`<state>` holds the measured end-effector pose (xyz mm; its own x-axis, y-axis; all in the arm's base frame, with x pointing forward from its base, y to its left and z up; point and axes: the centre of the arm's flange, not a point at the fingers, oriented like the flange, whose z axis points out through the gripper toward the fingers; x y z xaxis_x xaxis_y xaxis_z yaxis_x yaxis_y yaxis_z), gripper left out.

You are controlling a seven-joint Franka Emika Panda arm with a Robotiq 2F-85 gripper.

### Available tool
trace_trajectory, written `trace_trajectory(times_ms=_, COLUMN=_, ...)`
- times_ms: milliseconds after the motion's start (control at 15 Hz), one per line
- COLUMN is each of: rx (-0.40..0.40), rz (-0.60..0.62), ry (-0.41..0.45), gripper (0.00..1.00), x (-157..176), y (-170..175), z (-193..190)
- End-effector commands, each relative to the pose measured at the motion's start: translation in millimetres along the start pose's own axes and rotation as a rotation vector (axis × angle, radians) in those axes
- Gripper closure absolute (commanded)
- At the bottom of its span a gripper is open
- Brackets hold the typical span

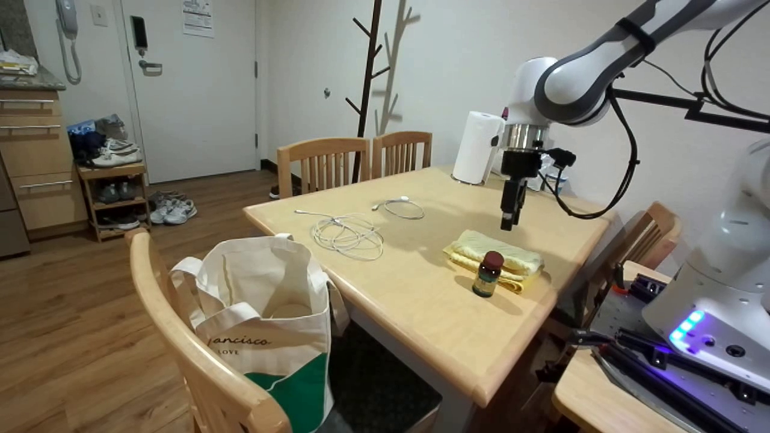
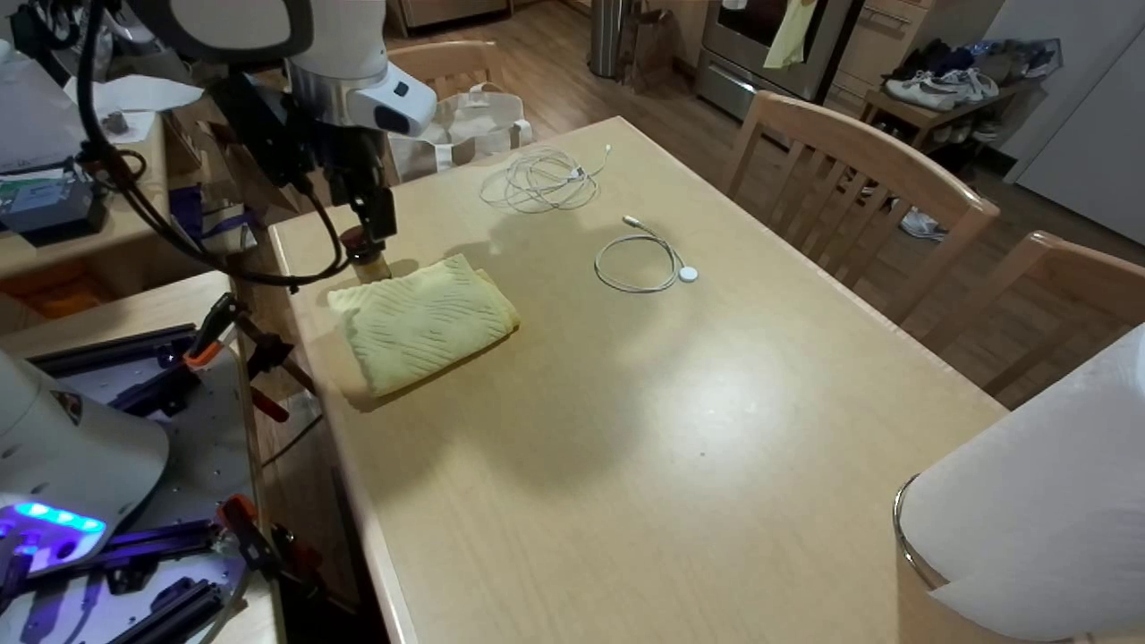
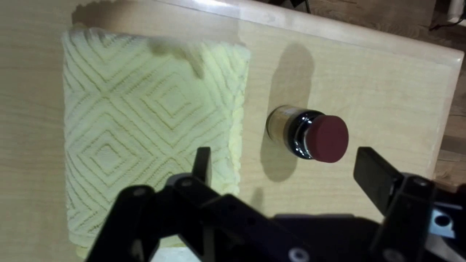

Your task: Close the bottle with the lid, wipe the table with the yellow cloth, and move the bottle forward

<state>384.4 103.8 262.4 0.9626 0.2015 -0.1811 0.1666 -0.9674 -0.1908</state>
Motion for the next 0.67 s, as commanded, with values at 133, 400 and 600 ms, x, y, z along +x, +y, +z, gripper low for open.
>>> trace_trajectory(times_ms=133, rx=-0.068, rz=0.008, ry=-0.025, gripper=0.0, x=4.5, y=-0.8, z=29.4)
trace_trajectory(times_ms=400, rx=-0.132, rz=0.035, ry=0.001, gripper=0.0, x=5.1, y=0.7, z=35.2)
trace_trajectory(times_ms=600, rx=-0.168, rz=0.08, ry=0.026, gripper=0.0, x=8.2, y=0.2, z=47.3)
